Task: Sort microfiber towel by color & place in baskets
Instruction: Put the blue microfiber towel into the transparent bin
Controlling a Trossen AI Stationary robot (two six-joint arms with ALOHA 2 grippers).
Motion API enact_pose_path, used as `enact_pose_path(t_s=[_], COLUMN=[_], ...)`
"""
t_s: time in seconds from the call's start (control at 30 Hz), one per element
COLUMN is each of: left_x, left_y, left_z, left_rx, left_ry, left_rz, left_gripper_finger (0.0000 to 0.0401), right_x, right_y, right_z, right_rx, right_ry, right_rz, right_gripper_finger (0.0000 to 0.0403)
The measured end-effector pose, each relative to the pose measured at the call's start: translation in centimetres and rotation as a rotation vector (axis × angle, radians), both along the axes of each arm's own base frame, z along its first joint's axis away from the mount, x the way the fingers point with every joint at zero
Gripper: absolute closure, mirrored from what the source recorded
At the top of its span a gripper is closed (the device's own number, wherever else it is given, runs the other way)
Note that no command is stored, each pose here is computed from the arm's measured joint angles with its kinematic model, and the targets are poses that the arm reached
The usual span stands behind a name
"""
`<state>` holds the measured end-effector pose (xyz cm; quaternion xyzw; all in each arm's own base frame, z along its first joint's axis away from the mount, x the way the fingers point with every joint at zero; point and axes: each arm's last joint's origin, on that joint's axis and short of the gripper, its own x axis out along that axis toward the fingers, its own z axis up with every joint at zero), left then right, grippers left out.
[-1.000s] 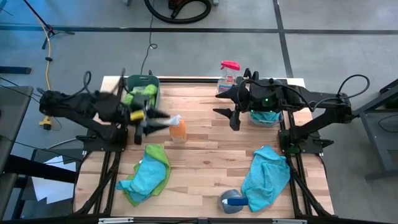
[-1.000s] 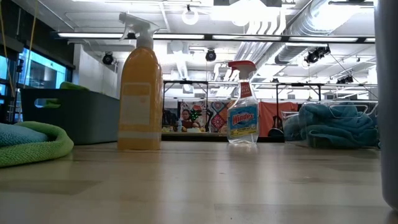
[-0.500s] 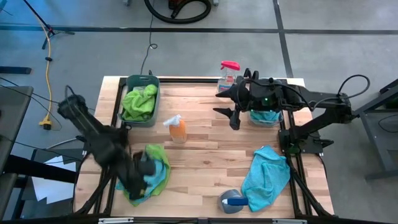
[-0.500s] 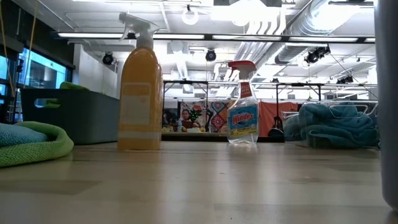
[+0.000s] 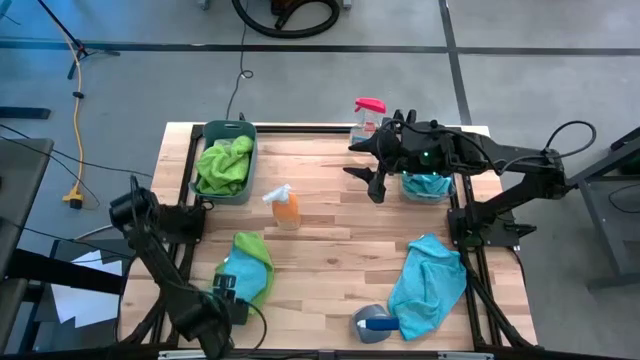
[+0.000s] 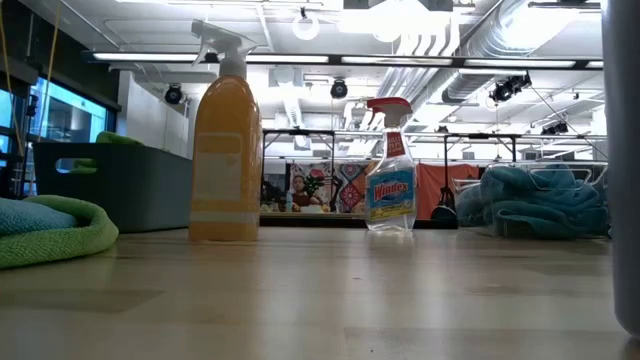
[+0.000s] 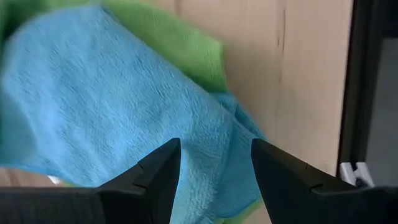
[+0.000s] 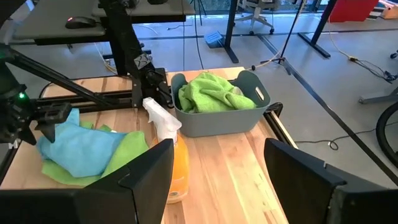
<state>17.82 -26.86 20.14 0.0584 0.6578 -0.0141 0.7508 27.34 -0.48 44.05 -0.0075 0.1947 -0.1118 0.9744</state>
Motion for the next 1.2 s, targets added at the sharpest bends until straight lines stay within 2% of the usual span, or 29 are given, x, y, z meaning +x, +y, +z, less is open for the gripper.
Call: enact_pose_path(t_s=[0.23, 0.5, 0.6, 0.73, 0.8, 1.0, 1.2], left_x=[-0.2, 0.0, 0.3, 0.5, 0.6, -0.2, -1.7], left_y=[-0.6, 0.0, 0.3, 0.7, 1.1, 3.6, 7.8], left_z=[-1.3, -2.7, -2.4, -1.5, -0.7, 3.4, 9.8], left_rx=[0.023, 0.139, 0.129, 0.103, 0.090, 0.059, -0.094], left_ry=[0.027, 0.094, 0.087, 0.073, 0.053, 0.009, -0.148], left_rz=[0.046, 0.012, 0.024, 0.039, 0.076, 0.112, 0.102], left_gripper_finger=[0.0217, 0.0230, 0.0267, 0.0369, 0.0389, 0.0398, 0.0400], right_x=[-0.1, -0.1, -0.1, -0.2, -0.2, -0.2, -0.1], right_y=[0.0, 0.0, 0.0, 0.0, 0.0, 0.0, 0.1], right_z=[-0.1, -0.2, -0.3, -0.3, -0.3, -0.3, -0.4], right_rx=[0.013, 0.031, 0.042, 0.041, 0.035, 0.009, -0.004], right_ry=[0.014, 0.019, 0.025, 0.028, 0.032, 0.038, 0.045], right_rz=[-0.006, -0.013, -0.018, -0.018, -0.015, -0.003, 0.042], right_gripper_finger=[0.0155, 0.0155, 0.0155, 0.0155, 0.0155, 0.0155, 0.0155])
